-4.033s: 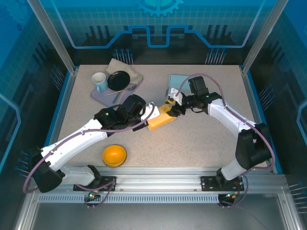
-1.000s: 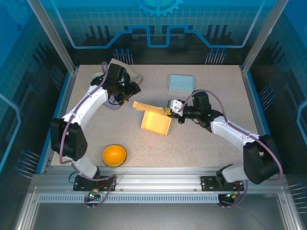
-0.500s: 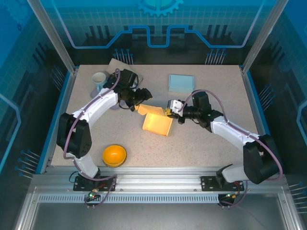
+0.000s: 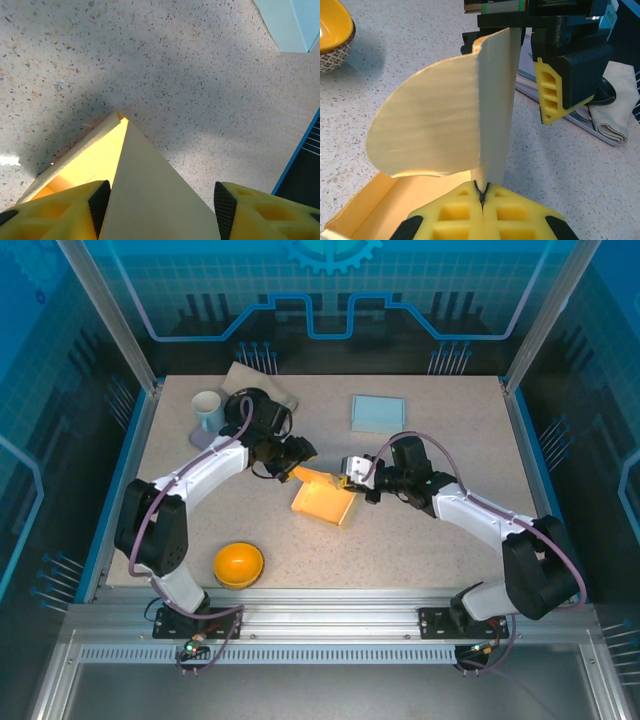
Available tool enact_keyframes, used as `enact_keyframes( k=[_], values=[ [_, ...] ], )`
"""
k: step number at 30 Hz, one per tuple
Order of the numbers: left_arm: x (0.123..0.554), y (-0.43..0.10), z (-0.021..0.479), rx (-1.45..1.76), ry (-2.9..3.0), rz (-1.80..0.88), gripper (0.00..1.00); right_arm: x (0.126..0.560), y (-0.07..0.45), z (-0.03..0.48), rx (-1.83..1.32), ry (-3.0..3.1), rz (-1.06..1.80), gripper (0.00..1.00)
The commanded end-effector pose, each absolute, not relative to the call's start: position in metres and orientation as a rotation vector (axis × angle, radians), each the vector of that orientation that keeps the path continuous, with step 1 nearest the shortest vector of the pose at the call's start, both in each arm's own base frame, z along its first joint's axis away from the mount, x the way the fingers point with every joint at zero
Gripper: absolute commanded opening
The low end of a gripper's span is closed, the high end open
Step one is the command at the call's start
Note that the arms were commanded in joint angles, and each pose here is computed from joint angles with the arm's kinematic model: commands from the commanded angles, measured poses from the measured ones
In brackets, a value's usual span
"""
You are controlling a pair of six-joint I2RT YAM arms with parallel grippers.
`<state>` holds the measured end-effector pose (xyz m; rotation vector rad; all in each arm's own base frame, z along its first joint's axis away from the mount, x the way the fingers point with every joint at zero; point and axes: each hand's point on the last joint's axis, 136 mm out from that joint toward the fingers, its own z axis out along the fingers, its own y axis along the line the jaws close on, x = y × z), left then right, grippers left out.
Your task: Fold the paper box
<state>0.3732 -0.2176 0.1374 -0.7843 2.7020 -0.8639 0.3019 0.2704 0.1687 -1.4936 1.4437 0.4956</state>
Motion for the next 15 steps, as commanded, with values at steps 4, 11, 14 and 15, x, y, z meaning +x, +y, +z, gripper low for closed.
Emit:
enact_keyframes(
  k=[4,11,14,15],
  values=[
    [0.367,-0.225,0.167,-0.567,2.643,-0.779,0.59,0.302,0.28,0.16,-1.542,1.427,0.458,0.0],
    [0.339,-0.228,0.134,-0.54,2.676,-0.699,0.59,0.288,0.275,0.134,-1.637,1.523,0.373,0.11],
    [0.329,-0.219,0.124,-0.542,2.667,-0.62,0.59,0.281,0.27,0.118,-1.639,1.588,0.374,0.14],
    [0.326,-0.216,0.12,-0.548,2.672,-0.602,0.59,0.279,0.269,0.115,-1.633,1.599,0.376,0.19]
  ],
)
